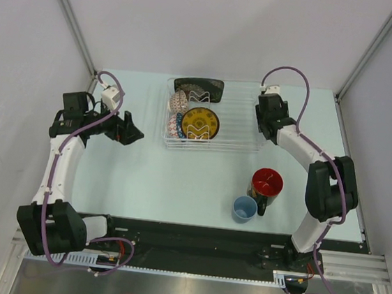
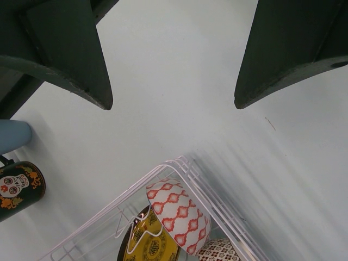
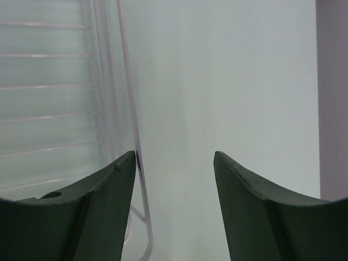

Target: Load the mixed dishes into the dish rack

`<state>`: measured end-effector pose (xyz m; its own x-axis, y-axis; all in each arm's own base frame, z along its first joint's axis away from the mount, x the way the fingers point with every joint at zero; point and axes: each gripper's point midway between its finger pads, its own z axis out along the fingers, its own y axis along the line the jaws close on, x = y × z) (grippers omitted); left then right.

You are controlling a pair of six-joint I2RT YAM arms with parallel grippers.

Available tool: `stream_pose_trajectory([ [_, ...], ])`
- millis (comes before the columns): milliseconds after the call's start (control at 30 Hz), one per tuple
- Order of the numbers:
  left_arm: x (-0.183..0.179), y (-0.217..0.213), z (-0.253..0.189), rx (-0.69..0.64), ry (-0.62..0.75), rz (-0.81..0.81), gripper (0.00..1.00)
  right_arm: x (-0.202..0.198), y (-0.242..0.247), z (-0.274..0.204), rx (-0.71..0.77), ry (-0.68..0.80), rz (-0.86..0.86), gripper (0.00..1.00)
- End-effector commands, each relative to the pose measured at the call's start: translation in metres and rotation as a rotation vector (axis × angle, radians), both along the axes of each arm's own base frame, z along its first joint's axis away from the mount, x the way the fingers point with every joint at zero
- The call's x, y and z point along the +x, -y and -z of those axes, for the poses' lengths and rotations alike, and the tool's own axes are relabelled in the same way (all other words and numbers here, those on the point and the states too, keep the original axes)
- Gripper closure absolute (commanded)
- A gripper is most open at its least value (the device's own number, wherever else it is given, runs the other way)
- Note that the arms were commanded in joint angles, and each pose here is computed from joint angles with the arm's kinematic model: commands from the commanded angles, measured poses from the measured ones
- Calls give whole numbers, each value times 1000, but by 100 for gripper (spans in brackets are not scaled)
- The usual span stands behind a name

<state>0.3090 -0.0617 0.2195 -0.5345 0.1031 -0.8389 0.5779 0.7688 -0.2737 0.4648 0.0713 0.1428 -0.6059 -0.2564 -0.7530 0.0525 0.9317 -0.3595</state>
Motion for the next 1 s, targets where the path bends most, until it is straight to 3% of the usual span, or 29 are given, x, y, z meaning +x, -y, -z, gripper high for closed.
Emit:
stream_pose_trajectory([
  [0,2,5,-16,-6,61,18,0,-17,0,-7,66,-35,57,37],
  [233,3,4,-19,1,88,18,0,-56,-8,14,118,-143,60,40],
  [633,-4,2,-20,48,124,32,0,-129,-4,27,149,-186,73,41],
  [833,-10,3,-24,63,141,37,0,-139,1,21,159,-175,79,41],
  [967,-12,3,-22,66,137,37,0,-132,1,-7,179,-85,72,35],
])
